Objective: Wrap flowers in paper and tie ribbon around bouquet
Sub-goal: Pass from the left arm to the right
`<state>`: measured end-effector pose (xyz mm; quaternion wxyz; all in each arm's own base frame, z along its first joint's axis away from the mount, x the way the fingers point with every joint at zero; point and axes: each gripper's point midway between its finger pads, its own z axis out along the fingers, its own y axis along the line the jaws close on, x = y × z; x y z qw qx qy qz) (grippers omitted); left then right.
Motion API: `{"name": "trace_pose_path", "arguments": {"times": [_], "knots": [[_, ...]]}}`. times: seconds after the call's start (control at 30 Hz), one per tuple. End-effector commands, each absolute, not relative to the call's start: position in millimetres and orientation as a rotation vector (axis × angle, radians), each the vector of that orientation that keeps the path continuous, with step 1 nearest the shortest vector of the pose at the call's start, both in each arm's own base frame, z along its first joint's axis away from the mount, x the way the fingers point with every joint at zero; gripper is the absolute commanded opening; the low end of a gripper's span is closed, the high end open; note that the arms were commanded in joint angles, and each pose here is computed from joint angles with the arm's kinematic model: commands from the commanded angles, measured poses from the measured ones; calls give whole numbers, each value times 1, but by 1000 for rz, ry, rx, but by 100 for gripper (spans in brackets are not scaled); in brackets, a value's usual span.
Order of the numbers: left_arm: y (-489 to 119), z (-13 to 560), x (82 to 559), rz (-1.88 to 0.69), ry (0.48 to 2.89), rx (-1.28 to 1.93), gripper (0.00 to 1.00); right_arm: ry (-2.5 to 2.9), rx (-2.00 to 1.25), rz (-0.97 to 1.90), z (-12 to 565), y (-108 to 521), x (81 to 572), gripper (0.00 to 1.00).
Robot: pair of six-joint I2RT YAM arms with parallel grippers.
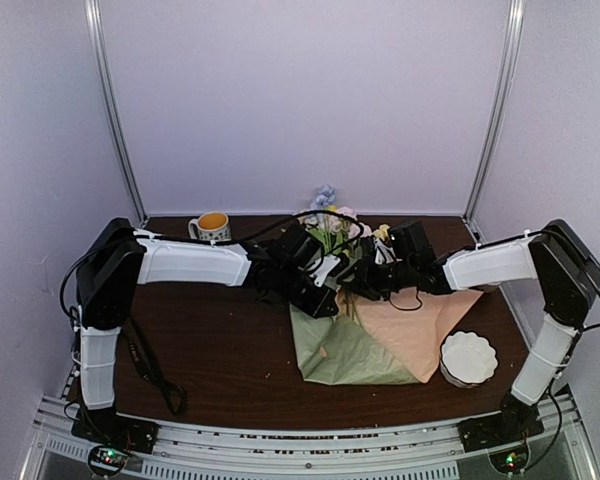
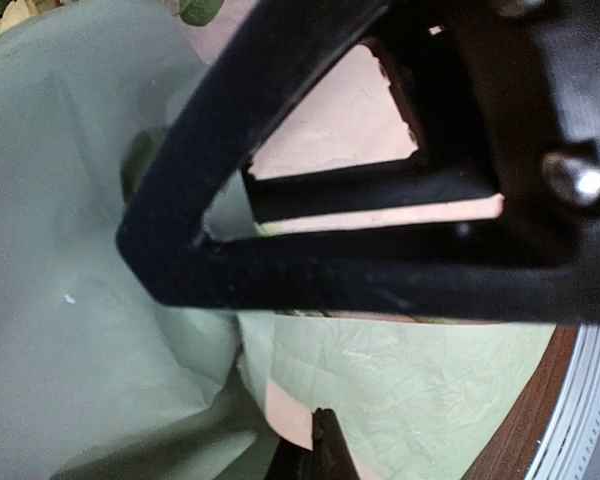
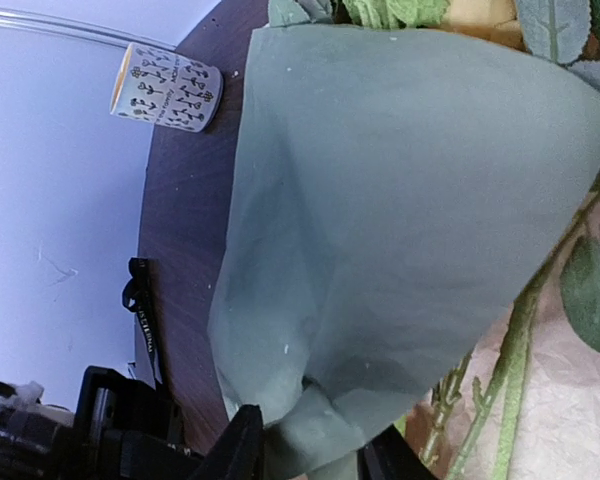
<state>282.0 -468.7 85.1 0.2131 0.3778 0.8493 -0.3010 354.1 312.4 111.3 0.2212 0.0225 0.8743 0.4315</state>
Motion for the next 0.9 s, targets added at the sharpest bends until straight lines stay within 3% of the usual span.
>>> {"name": "trace_pose_path", "arguments": {"times": [0.0,0.1,0.2,0.47,0.5,0.57,0.63,0.73,0.87], "knots": [[-479,95,283,-863,2302,1075,0,2381,19,1321,125,329,359,25],[-478,95,283,-856,2302,1078,0,2374,-7,1332,128,331,360,7],[-477,94,284,-846,2304,1082,0,2370,0,1309,128,324,364,0],[-477,96,284,-840,2292,1097,0,2331,28,1307,135,305,370,0],[-478,97,284,-839,2286,1105,1,2329,23,1305,135,305,371,0],[-477,103,283,-805,2274,1129,21,2328,4,1294,134,303,373,0],[-479,119,278,-674,2198,1203,29,2343,-3,1270,129,299,377,0],[-493,147,253,-482,1997,1390,32,2360,-27,1259,124,297,379,0],[-517,139,205,-528,1860,1601,28,2372,-78,1260,124,298,381,0]]}}
